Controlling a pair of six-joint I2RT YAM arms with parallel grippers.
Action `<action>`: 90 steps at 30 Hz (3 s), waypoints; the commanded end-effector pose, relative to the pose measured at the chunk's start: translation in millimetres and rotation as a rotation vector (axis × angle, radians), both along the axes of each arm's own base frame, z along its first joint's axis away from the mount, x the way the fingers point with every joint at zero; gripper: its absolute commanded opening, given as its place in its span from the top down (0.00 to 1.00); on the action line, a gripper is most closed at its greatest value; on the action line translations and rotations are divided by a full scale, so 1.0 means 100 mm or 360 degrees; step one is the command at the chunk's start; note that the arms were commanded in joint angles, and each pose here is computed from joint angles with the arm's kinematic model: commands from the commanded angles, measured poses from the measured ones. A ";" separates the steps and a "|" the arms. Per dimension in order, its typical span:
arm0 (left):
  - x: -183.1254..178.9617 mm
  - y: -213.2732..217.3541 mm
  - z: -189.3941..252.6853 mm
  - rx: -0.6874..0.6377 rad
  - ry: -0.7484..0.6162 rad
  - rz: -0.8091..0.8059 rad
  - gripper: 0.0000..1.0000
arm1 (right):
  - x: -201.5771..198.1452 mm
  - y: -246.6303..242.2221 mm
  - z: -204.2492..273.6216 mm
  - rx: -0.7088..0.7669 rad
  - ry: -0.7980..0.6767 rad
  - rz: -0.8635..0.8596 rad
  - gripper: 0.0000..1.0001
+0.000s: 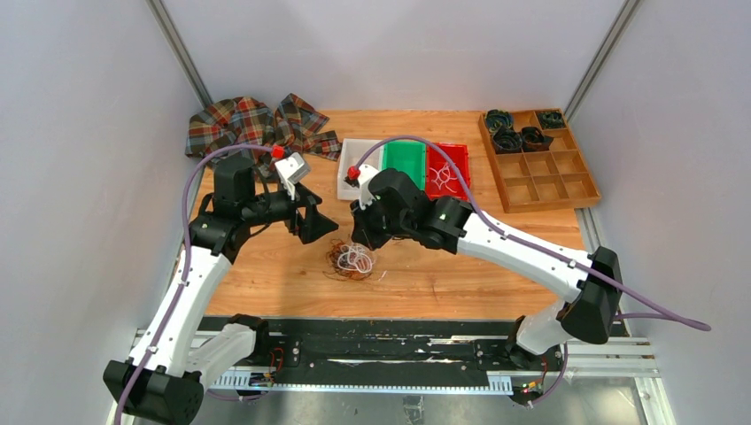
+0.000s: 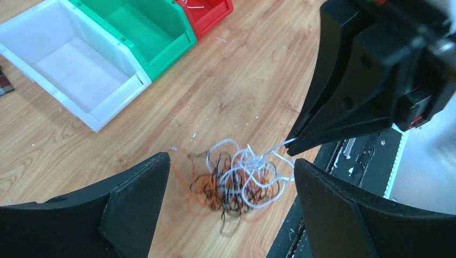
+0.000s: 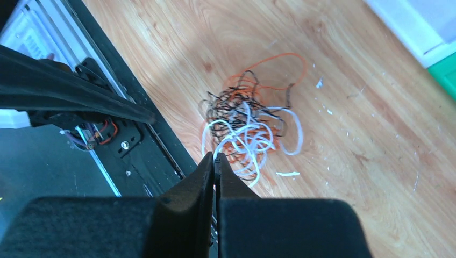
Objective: Untangle the cables
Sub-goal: Untie the cable.
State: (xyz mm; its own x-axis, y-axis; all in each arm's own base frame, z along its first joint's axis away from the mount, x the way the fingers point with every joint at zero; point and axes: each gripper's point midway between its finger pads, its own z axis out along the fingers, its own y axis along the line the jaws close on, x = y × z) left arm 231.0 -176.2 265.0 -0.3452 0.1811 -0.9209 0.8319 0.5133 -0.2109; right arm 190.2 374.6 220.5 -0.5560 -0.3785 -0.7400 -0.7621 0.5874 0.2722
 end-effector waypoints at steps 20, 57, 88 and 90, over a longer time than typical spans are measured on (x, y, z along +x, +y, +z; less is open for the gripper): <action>-0.50 -0.16 -0.15 -0.0089 0.0032 -0.0425 0.15 | -0.37 0.43 0.73 0.0467 -0.0035 0.0466 0.99; -0.72 -0.15 -0.13 -0.0046 -0.0083 -0.0640 0.79 | -0.22 0.52 1.11 0.0815 0.0016 0.0464 1.00; -0.15 -0.10 0.33 -0.0118 -0.0036 -0.0105 0.99 | 0.50 0.31 0.57 0.0727 -0.0607 -0.0187 0.24; -0.17 -0.11 0.35 -0.0131 -0.0032 -0.0111 0.99 | 0.54 0.37 0.51 0.0721 -0.0619 -0.0208 0.24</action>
State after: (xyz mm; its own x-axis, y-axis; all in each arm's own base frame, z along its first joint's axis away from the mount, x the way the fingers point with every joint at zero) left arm 216.2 -183.0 274.5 -0.3682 0.1628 -0.9154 0.8489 0.4605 -0.2595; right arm 223.0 400.3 248.1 -0.3337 -0.0109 -0.9426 -0.8107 0.5137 0.2810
